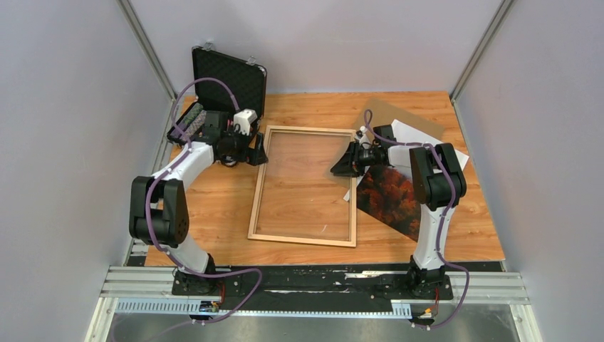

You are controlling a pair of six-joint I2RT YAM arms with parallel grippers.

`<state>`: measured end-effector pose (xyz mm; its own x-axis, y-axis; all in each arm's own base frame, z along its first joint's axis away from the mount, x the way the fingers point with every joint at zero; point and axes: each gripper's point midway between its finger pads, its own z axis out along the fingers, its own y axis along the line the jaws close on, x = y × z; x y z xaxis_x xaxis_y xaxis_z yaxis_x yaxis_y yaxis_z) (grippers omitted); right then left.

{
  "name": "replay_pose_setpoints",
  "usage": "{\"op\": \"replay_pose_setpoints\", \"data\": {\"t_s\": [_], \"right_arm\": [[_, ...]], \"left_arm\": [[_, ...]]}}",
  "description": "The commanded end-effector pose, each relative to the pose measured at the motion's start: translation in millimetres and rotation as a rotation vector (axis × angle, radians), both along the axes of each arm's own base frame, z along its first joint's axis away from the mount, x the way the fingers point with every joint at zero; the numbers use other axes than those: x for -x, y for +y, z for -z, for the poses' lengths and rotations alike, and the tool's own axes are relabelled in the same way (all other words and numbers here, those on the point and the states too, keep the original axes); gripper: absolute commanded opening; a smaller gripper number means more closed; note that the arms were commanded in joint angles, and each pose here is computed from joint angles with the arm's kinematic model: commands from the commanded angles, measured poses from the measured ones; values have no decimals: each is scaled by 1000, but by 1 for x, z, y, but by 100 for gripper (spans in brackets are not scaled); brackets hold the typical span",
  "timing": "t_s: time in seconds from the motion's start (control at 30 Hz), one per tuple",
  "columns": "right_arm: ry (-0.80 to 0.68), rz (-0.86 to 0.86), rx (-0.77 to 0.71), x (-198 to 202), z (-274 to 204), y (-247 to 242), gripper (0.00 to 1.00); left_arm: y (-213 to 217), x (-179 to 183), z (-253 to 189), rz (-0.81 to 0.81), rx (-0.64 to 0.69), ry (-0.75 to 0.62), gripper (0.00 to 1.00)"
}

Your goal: Put the photo into the frame

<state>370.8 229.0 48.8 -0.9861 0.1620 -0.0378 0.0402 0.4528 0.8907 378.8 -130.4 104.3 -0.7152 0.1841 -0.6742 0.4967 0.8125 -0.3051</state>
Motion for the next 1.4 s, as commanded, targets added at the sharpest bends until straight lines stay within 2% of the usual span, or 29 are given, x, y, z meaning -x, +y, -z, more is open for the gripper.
{"op": "replay_pose_setpoints", "data": {"t_s": [0.0, 0.33, 0.57, 0.93, 1.37], "right_arm": [[-36, -6, 17, -8, 1, 2, 29], [-34, -7, 18, -10, 4, 2, 29], [-37, -7, 21, -10, 3, 2, 29], [-37, -9, 22, -9, 2, 1, 29], [-59, -23, 14, -7, -3, 1, 31]], "left_arm": [[-23, -19, -40, 40, 8, -117, 100], [-119, -13, -31, 204, -2, -134, 100], [-171, 2, -4, 281, -80, -131, 100], [-193, 17, 35, 304, -226, -114, 100], [-186, 21, 59, 296, -277, -76, 100]]}}
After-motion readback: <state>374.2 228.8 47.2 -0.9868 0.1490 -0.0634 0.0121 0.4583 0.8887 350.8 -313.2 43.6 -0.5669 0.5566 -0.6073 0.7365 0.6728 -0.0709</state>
